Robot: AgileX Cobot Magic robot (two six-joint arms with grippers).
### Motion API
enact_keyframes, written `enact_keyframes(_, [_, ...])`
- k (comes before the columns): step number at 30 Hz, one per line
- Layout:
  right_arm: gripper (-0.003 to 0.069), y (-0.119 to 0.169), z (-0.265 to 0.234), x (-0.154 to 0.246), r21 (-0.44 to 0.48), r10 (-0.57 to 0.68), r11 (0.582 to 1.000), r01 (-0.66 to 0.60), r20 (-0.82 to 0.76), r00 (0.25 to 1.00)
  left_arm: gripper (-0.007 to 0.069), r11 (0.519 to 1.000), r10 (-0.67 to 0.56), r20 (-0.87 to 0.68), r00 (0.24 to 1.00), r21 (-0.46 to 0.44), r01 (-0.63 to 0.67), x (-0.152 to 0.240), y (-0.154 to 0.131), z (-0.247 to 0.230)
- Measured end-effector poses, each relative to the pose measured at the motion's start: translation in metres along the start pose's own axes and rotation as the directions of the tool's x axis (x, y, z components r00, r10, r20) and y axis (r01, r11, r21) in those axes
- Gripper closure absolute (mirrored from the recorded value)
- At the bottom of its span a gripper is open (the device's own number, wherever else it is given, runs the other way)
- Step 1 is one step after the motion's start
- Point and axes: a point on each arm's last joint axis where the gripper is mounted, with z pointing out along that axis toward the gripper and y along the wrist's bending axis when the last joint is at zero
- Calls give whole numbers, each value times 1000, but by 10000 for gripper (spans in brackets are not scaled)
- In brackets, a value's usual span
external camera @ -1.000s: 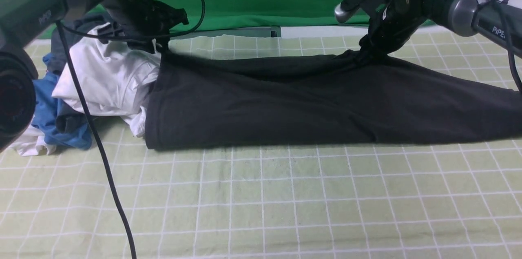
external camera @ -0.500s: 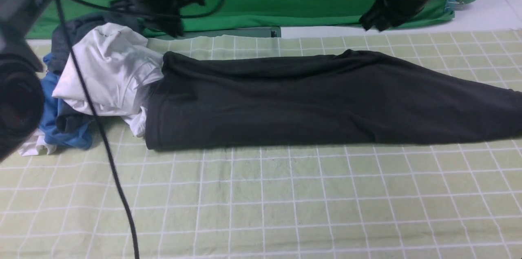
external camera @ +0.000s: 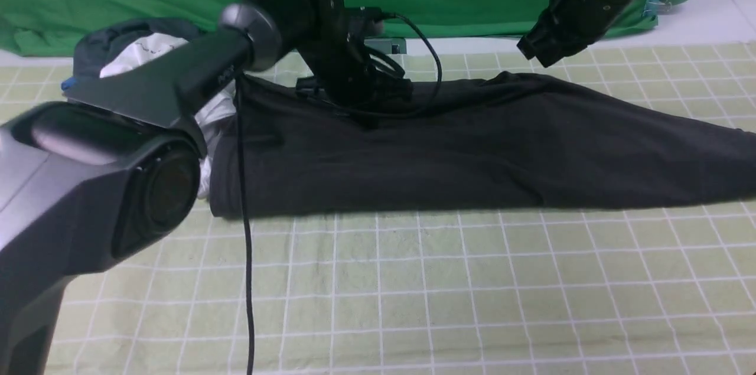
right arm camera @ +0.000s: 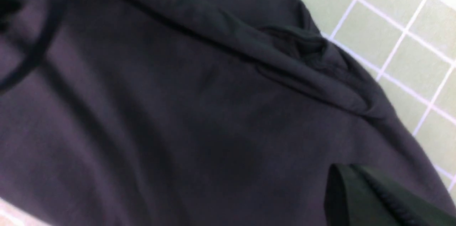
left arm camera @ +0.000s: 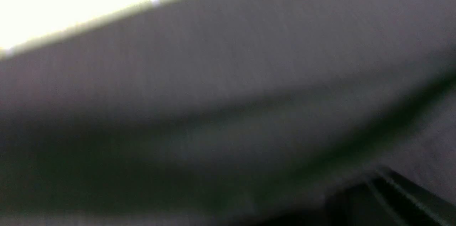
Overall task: Fold a long-sleeved shirt over a green coffee tablecloth.
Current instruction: 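Pull the folded dark garment lengthwise by its ends to straighten it flat on the table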
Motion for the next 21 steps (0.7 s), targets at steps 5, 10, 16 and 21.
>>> enact_keyframes(5, [656, 3, -12, 6, -24, -2, 1000, 1, -57, 998, 614, 998, -61, 187, 980, 0, 62, -17, 19, 10])
enact_keyframes(10, [656, 5, -44, 12, -30, -10, 1000, 8, -73, 997, 614, 985, -170, 193, 966, 1, 173, -27, 51, -8])
enact_keyframes(16, [657, -17, -71, 40, -1, 80, 997, -81, -92, 992, 614, 997, -69, 137, 988, -23, 73, -37, 58, -75])
enact_keyframes(21, [657, -44, -78, 89, 27, 213, 977, -212, -176, 961, 614, 999, 21, 144, 989, -38, -16, -37, 42, -146])
